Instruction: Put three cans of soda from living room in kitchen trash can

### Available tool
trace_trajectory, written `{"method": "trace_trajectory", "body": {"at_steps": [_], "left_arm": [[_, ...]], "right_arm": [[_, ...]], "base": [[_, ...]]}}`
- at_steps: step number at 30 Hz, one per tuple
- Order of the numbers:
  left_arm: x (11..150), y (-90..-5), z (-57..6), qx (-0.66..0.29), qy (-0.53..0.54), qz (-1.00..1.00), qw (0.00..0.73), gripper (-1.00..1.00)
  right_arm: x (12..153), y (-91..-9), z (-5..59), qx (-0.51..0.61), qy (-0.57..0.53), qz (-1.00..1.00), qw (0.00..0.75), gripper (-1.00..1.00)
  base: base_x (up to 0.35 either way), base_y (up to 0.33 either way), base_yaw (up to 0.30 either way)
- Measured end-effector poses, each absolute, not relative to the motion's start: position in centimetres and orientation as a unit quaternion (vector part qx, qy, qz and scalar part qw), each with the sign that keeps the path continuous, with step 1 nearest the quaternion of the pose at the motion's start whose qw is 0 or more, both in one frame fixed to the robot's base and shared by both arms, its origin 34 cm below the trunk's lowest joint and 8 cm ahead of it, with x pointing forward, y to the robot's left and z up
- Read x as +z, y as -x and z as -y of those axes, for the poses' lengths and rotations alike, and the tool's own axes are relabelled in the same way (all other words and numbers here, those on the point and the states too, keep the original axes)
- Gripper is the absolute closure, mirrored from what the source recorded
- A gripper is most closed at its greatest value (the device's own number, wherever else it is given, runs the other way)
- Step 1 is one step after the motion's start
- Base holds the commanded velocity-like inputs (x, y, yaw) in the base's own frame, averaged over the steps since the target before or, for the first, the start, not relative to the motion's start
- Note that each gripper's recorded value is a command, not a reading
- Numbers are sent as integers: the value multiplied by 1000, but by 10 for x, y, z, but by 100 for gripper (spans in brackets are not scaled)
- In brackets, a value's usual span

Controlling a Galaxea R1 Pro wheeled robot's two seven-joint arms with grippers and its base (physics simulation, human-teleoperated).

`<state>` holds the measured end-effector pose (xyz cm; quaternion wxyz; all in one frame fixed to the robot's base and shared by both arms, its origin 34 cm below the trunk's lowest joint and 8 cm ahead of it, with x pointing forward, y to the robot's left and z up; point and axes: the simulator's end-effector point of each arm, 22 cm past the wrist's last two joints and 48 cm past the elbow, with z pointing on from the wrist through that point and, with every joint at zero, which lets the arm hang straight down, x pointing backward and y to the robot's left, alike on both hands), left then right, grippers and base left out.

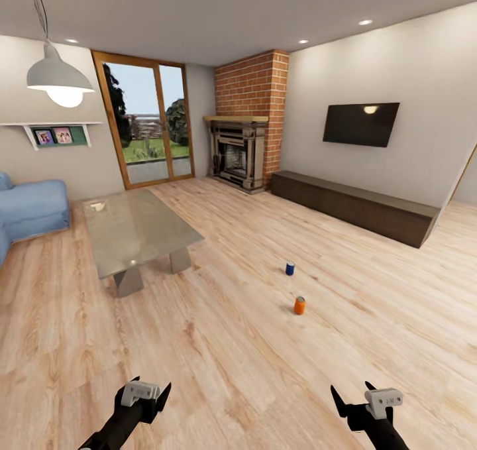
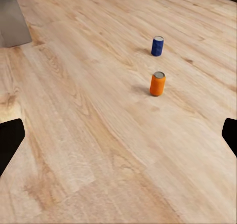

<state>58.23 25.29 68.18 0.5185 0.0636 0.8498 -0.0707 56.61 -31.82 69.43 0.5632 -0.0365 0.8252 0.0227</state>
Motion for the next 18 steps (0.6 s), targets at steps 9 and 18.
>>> {"method": "trace_trajectory", "body": {"at_steps": [9,18], "left_arm": [[682,-582,-253,-71,-64,-850,518,-100],[682,-582,-252,-71,-65,-850,519,-100]], "right_arm": [[694,-566,318,23,36,-825,563,-100],[694,-566,318,23,36,-825,563,-100]], "base": [[233,248,0],[145,186,0]]}}
